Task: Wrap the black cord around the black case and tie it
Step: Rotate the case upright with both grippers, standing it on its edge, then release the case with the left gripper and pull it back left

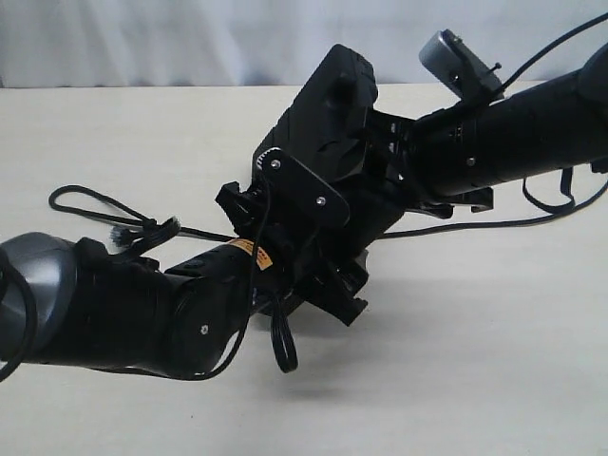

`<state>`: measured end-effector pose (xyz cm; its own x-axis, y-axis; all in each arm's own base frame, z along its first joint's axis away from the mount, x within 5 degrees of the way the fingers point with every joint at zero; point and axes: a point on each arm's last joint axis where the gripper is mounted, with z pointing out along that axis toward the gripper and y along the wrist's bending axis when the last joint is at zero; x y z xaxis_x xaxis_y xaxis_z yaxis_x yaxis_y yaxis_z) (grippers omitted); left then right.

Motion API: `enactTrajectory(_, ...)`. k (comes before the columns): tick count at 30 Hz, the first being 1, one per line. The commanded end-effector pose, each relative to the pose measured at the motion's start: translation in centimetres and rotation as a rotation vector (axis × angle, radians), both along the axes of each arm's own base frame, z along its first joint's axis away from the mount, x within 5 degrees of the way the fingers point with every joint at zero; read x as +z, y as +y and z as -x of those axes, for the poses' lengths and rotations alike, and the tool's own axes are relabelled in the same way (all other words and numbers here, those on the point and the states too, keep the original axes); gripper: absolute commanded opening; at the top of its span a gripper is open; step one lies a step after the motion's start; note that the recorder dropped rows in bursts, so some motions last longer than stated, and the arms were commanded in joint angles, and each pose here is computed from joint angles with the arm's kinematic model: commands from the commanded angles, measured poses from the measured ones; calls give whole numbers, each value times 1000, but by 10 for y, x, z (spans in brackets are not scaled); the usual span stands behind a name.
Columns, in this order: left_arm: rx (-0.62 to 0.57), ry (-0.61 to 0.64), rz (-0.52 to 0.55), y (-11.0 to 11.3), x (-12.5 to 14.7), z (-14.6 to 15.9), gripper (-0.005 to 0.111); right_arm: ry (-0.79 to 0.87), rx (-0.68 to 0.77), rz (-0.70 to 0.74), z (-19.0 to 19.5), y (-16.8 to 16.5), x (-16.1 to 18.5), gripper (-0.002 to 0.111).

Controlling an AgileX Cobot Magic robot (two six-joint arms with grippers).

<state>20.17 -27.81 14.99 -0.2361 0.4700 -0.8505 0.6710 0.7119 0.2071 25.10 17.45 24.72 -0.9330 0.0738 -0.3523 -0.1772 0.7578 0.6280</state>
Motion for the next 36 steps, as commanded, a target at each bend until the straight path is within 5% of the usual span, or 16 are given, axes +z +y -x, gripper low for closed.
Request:
enactTrajectory(1,-36,89,20,-4,1,11,84,-54,-13,31,-5,-3,-3,4)
enactTrajectory(7,-32,90,22,-3,1,10,84,-54,-13,31,-5,-3,-3,4)
enactTrajectory(10,137,180,104,4,-1,7,84,-54,-13,31,-5,-3,-3,4)
enactTrajectory(12,160,125,115,5,3,3,84,-55,-14,31,-6,-3,-3,4)
enactTrajectory(14,132,113,85,4,2,4,85,-55,-14,31,-6,-3,-3,4)
enactTrajectory(17,-22,81,15,-4,2,12,105,-54,-16,30,-6,-3,-3,4)
enactTrajectory(21,-199,-46,-75,-18,10,34,105,-78,-19,28,-9,-2,1,4)
enactTrajectory(27,-61,-155,-23,15,48,35,105,-114,2,53,-10,-3,9,4)
enactTrajectory(36,362,-331,121,89,84,37,105,-170,-15,111,-4,-12,23,4)
